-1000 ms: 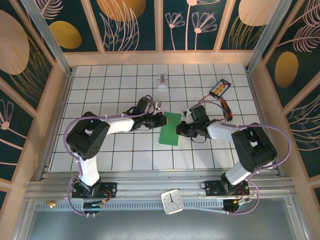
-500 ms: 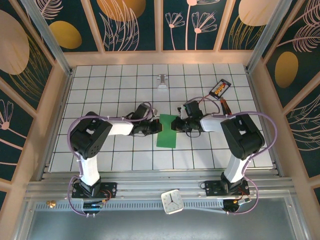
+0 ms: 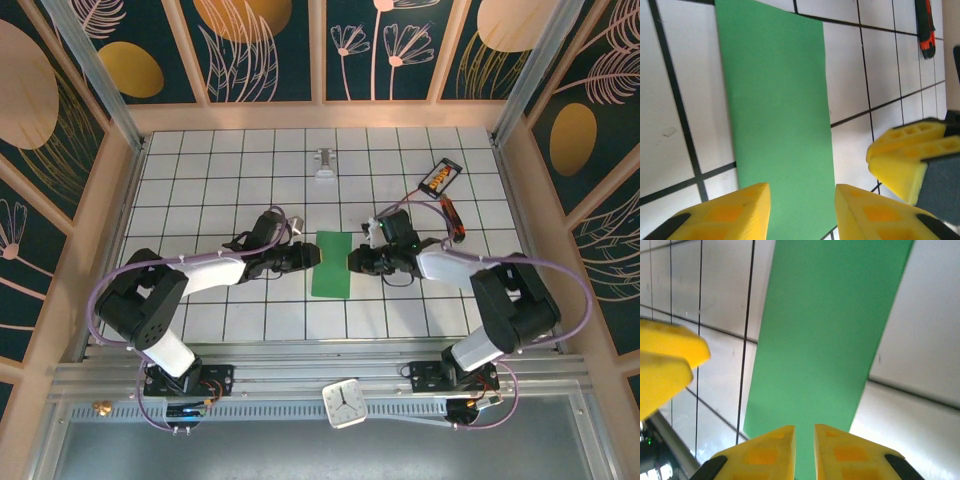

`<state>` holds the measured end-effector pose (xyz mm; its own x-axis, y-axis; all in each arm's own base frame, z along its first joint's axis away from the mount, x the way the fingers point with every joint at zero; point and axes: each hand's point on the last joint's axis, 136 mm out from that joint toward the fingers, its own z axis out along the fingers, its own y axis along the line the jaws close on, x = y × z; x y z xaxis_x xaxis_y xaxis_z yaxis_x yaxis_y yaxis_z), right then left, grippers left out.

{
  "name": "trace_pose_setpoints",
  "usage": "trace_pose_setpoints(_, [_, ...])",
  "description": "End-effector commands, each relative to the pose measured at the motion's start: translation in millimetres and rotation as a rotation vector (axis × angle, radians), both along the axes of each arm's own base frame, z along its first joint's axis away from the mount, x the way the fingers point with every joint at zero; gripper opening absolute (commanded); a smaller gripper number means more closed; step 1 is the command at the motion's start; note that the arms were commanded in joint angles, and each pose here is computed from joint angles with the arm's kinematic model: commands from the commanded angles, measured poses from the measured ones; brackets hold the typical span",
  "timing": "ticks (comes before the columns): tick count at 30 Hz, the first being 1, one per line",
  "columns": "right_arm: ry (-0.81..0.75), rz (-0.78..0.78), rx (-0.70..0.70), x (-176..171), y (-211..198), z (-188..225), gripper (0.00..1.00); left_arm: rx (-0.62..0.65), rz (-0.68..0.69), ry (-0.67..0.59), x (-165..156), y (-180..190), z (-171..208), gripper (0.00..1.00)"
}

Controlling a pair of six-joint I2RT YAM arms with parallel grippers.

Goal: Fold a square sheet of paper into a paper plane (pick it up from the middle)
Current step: Fold the triangle a second time at the center of the table.

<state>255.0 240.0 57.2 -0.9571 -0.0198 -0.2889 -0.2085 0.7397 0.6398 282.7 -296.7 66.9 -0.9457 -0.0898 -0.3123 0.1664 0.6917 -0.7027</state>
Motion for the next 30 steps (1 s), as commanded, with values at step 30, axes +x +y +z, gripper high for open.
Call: trace_pose_setpoints(30, [0.210,-0.178,-0.055,-59.5,4.7,-35.2,0.33,0.074,-0.204,0.222,-68.5,3.2,-70.1,0.00])
